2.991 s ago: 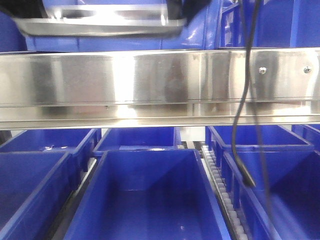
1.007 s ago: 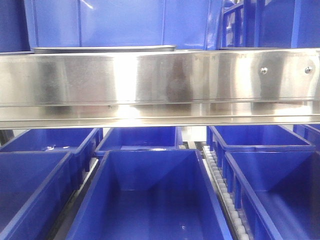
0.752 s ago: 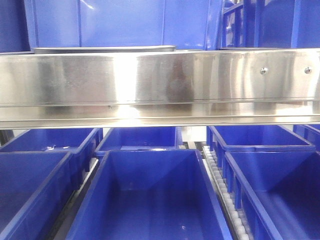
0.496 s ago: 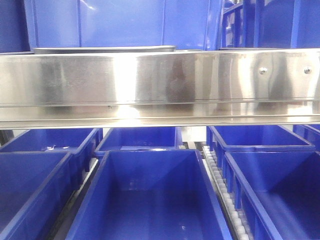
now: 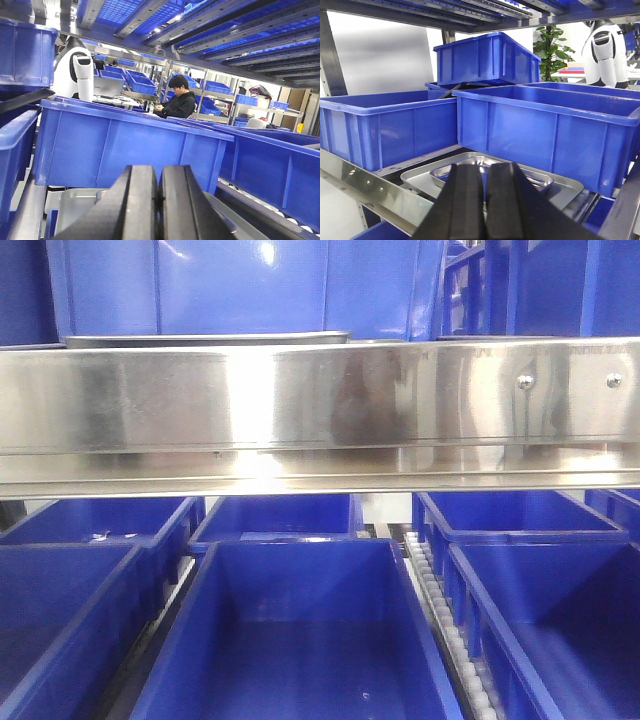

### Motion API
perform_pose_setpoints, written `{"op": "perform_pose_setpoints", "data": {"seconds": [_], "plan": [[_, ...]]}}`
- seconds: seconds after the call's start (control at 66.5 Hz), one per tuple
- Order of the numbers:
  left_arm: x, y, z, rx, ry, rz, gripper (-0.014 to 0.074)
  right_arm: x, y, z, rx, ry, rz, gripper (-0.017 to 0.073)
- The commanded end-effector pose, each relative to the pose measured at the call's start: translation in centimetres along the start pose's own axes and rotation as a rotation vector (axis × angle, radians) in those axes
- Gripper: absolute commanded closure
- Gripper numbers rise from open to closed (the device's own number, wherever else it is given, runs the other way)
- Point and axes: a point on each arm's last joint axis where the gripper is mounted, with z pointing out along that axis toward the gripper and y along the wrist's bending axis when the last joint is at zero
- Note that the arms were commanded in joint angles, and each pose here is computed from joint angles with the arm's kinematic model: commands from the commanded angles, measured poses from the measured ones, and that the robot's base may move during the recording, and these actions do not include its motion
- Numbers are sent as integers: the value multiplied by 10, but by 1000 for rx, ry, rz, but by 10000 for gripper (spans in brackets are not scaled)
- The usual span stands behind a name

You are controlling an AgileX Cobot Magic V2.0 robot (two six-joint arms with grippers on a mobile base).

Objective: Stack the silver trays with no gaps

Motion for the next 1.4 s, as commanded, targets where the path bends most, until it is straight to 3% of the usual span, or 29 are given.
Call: {"op": "perform_pose_setpoints", "data": {"seconds": [0.0, 0.301, 0.331, 0.391, 0.436, 0.481, 0.511, 0.541, 0.691, 0.797, 1.022, 1.202, 1.263, 1.383], "plan": [[-1, -1, -2, 7, -16, 4, 598, -2, 1, -2, -8, -24, -22, 577], [-1, -1, -2, 7, -16, 4, 598, -3, 0, -6, -5, -33, -29, 577], [-1, -1, -2, 7, -16, 4, 598, -3, 0, -8, 0, -37, -60, 577], [-1, -1, -2, 7, -16, 4, 598, -1, -3, -12, 26, -75, -198, 577], [-1, -1, -2, 7, -16, 4, 598, 4, -6, -14, 63, -85, -249, 577], [-1, -1, -2, 7, -16, 4, 598, 12, -10, -17, 108, -78, -199, 577], [-1, -1, -2, 7, -16, 4, 598, 20, -14, -19, 152, -72, -123, 577], [-1, -1, -2, 7, -16, 4, 598, 27, -18, -21, 194, -77, -86, 577], [-1, -1, -2, 7, -16, 4, 598, 61, -37, -29, 404, -73, -186, 577], [-1, -1, -2, 7, -16, 4, 598, 83, -46, -34, 494, -51, -166, 577], [-1, -1, -2, 7, -16, 4, 598, 125, -51, -46, 557, -3, -156, 577], [-1, -1, -2, 7, -16, 4, 598, 148, -52, -60, 640, -48, -175, 577], [-1, -1, -2, 7, -16, 4, 598, 147, -50, -62, 638, -90, -189, 577], [-1, -1, -2, 7, -16, 4, 598, 154, -51, -62, 641, -13, -164, 577]]}}
